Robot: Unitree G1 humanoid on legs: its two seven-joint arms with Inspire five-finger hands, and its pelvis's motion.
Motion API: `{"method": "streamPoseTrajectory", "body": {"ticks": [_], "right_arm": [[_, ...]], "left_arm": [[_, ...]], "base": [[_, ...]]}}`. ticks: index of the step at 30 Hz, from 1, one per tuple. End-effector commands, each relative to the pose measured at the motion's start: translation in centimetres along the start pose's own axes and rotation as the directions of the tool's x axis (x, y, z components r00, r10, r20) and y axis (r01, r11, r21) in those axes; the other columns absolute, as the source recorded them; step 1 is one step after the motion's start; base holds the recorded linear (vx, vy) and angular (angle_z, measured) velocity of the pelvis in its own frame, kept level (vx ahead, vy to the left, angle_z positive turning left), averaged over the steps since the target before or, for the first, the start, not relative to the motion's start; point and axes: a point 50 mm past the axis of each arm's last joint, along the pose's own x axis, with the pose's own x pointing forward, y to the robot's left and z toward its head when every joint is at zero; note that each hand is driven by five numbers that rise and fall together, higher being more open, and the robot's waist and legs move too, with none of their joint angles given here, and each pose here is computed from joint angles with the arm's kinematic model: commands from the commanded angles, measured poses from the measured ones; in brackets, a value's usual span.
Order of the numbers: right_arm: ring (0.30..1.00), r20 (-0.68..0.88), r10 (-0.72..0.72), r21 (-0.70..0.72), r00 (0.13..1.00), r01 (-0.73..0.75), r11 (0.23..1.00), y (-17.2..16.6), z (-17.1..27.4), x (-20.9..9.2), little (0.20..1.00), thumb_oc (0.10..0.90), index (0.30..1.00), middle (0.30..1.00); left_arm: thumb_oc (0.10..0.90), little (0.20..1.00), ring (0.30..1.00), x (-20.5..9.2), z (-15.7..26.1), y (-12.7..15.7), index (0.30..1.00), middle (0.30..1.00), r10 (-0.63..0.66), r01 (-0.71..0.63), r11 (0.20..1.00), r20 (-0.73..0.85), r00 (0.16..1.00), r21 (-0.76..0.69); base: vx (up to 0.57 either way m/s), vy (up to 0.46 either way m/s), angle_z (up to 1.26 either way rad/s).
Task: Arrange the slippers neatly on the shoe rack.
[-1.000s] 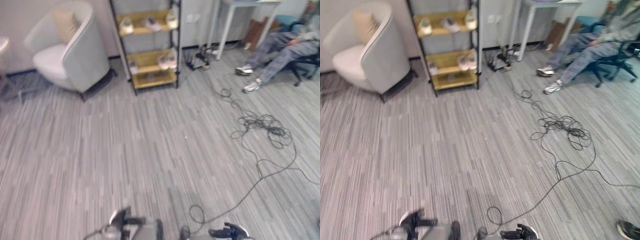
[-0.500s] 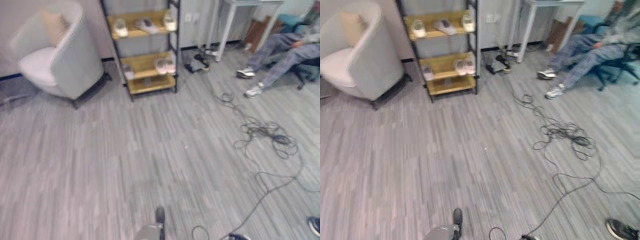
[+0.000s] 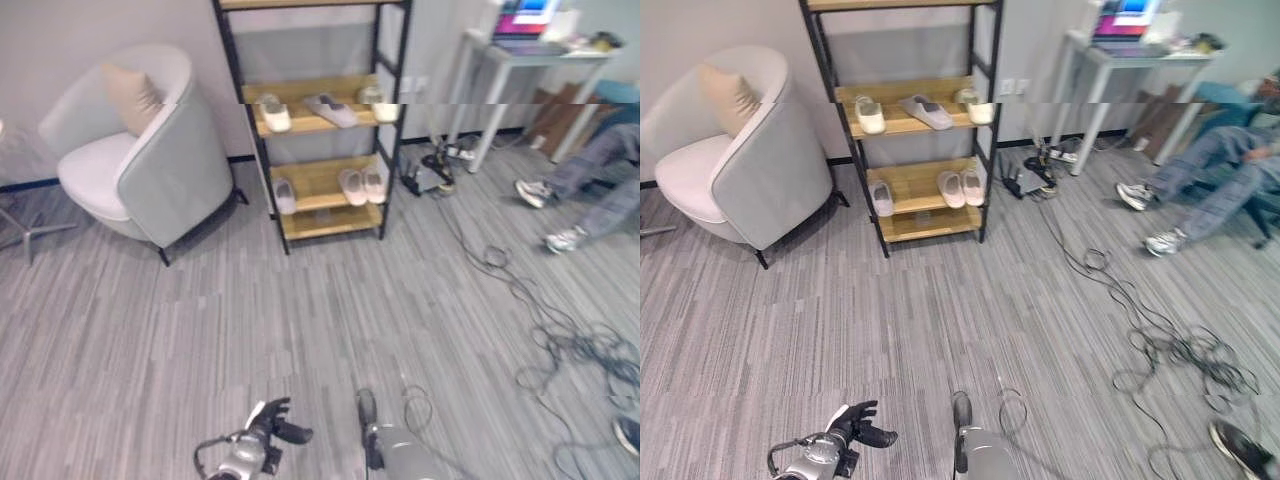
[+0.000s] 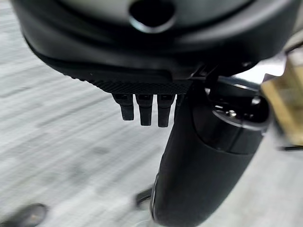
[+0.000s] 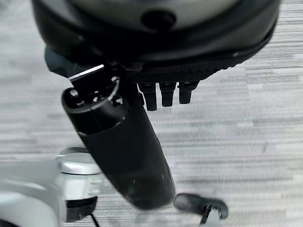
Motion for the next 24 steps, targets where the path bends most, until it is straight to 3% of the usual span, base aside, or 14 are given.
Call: {"method": "streamPoseTrajectory", "body": {"ticks": [1, 4, 8, 15, 24], "right_arm": [[0.9, 0.112, -0.042, -0.043, 0.993, 0.048, 0.998, -1.6, 3.8, 0.1, 0.9, 0.8, 0.9, 0.9], [0.9, 0.152, -0.092, 0.012, 0.984, 0.091, 0.996, -2.9, 5.2, 0.0, 0.9, 0.8, 0.9, 0.9], [0.9, 0.192, -0.13, 0.038, 0.973, 0.125, 0.991, -3.7, 6.4, -0.1, 0.9, 0.8, 0.9, 0.9], [0.9, 0.275, -0.156, 0.063, 0.949, 0.144, 0.988, -3.7, 8.2, -0.4, 0.9, 0.8, 0.9, 0.9], [0.9, 0.262, -0.067, 0.048, 0.963, 0.057, 0.997, -0.6, 7.7, -0.2, 0.9, 0.8, 0.9, 0.9]], "left_arm": [[0.8, 0.9, 0.9, -0.1, -1.2, 2.0, 0.9, 0.9, 0.058, -0.057, 0.998, -0.024, 0.998, 0.03], [0.8, 0.9, 0.9, -0.1, -0.7, 3.2, 0.9, 0.9, 0.104, -0.104, 0.994, -0.004, 0.995, 0.034], [0.8, 0.9, 0.9, -0.1, 0.3, 3.3, 0.9, 0.9, 0.117, -0.118, 0.993, 0.041, 0.992, 0.015], [0.8, 0.9, 0.9, 0.0, 1.1, 2.4, 0.9, 0.9, 0.111, -0.117, 0.991, 0.087, 0.99, 0.071], [0.8, 0.9, 0.9, -0.2, -1.1, 2.4, 0.9, 0.9, 0.118, -0.118, 0.978, 0.012, 0.993, 0.171]], "base": [[0.26, -0.219, 0.01], [0.4, -0.511, 0.33], [0.39, -0.088, 0.04], [0.46, 0.116, -0.08], [0.35, 0.258, -0.42]]}}
